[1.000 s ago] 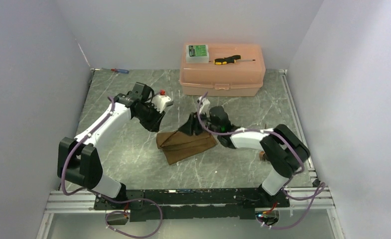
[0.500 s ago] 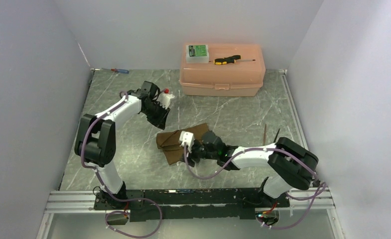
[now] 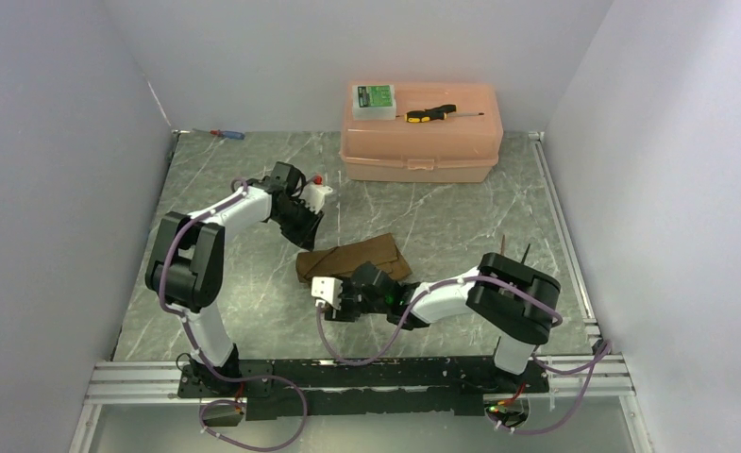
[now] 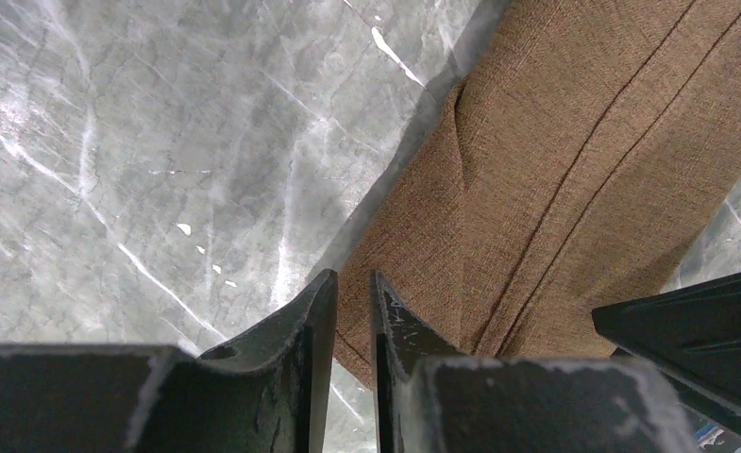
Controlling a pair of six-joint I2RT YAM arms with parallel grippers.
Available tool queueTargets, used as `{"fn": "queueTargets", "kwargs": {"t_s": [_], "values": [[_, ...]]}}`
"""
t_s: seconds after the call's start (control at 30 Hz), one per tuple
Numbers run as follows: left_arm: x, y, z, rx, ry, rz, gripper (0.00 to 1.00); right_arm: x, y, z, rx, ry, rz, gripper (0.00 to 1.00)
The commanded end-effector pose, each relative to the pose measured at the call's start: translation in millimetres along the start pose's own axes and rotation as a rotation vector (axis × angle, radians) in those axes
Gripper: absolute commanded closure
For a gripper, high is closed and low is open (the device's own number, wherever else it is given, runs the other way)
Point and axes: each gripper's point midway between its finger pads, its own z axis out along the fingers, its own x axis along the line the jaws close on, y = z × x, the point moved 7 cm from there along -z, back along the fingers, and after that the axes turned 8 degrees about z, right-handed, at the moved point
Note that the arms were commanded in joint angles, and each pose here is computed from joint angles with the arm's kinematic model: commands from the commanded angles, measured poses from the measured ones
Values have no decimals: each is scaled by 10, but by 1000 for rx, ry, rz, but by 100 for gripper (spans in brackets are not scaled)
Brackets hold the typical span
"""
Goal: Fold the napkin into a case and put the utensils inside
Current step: Rotate the 2/3-rectangle-folded napkin at the center of the board.
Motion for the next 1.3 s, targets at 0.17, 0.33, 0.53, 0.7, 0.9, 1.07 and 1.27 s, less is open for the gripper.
{"fn": "queueTargets", "kwargs": {"t_s": [0.17,0.33,0.53,0.7,0.9,1.07,1.27], "values": [[-2,123,44,-42,-10,52,76,-3,96,11,-13,3,-114,48],[-33,148,125,-25,-8,73,76,32,-6,80,24,31,-105,50],[-87,161,202,-4,-22,83,77,69,-48,107,43,65,-102,55],[-54,212,227,0,-10,93,77,50,-68,232,47,39,-60,60],[62,275,195,15,60,142,79,-120,184,521,-38,-79,35,64],[148,353,111,18,123,200,79,-122,275,471,-85,-80,58,56],[142,435,-37,9,129,204,79,-1,191,308,-77,2,11,48]]}}
